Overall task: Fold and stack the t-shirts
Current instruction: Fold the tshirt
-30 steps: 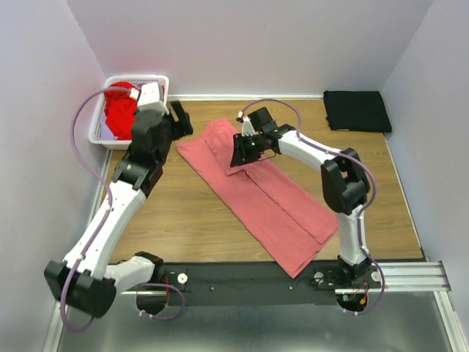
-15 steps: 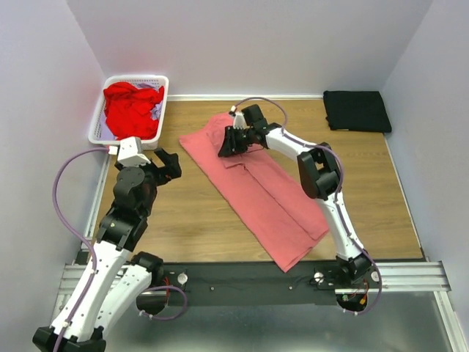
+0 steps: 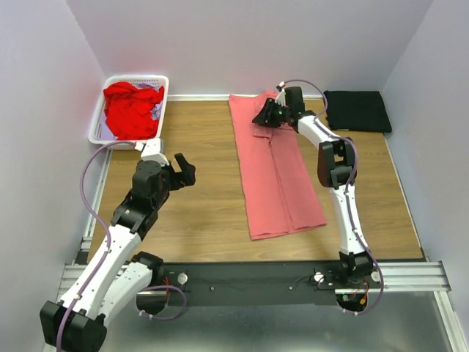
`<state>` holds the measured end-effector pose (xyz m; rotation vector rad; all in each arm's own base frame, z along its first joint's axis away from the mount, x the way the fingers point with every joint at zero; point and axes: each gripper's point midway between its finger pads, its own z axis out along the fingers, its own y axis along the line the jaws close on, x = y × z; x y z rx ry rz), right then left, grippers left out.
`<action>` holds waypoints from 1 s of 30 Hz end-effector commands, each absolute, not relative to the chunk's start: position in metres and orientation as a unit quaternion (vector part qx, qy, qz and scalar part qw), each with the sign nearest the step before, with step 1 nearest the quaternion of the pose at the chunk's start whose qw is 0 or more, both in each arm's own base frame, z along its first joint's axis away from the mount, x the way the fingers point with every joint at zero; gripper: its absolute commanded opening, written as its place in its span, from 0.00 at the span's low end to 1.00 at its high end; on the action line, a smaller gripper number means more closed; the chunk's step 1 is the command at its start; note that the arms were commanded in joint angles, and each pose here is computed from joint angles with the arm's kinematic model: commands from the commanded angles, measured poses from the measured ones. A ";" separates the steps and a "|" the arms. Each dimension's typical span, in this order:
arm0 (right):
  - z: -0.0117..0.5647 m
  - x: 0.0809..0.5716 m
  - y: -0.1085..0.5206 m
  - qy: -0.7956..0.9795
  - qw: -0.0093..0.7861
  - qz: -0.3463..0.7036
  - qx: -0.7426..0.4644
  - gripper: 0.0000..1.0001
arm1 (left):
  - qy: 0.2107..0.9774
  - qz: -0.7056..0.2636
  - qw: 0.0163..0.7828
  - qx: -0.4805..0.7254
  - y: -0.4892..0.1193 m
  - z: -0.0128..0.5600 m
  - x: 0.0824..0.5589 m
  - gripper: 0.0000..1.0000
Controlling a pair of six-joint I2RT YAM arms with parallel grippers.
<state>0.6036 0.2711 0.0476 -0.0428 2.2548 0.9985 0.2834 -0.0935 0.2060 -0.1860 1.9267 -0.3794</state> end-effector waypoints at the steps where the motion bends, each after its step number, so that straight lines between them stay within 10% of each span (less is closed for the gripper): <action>1: 0.068 0.608 0.284 0.851 0.351 0.390 -0.040 0.54 | 0.816 -0.190 0.545 -0.037 -0.112 0.201 0.288 0.98; 10: 0.156 0.543 0.228 0.865 0.405 0.294 -0.028 0.60 | 0.856 -0.240 0.458 -0.005 -0.148 0.159 0.288 0.98; 23: 0.053 0.270 0.136 0.977 0.189 0.090 -0.041 0.47 | 0.883 -0.247 0.397 0.042 -0.187 0.131 0.289 0.92; 30: 0.041 0.214 0.151 0.984 0.152 0.087 -0.031 0.41 | 0.891 -0.243 0.379 0.058 -0.200 0.120 0.292 0.91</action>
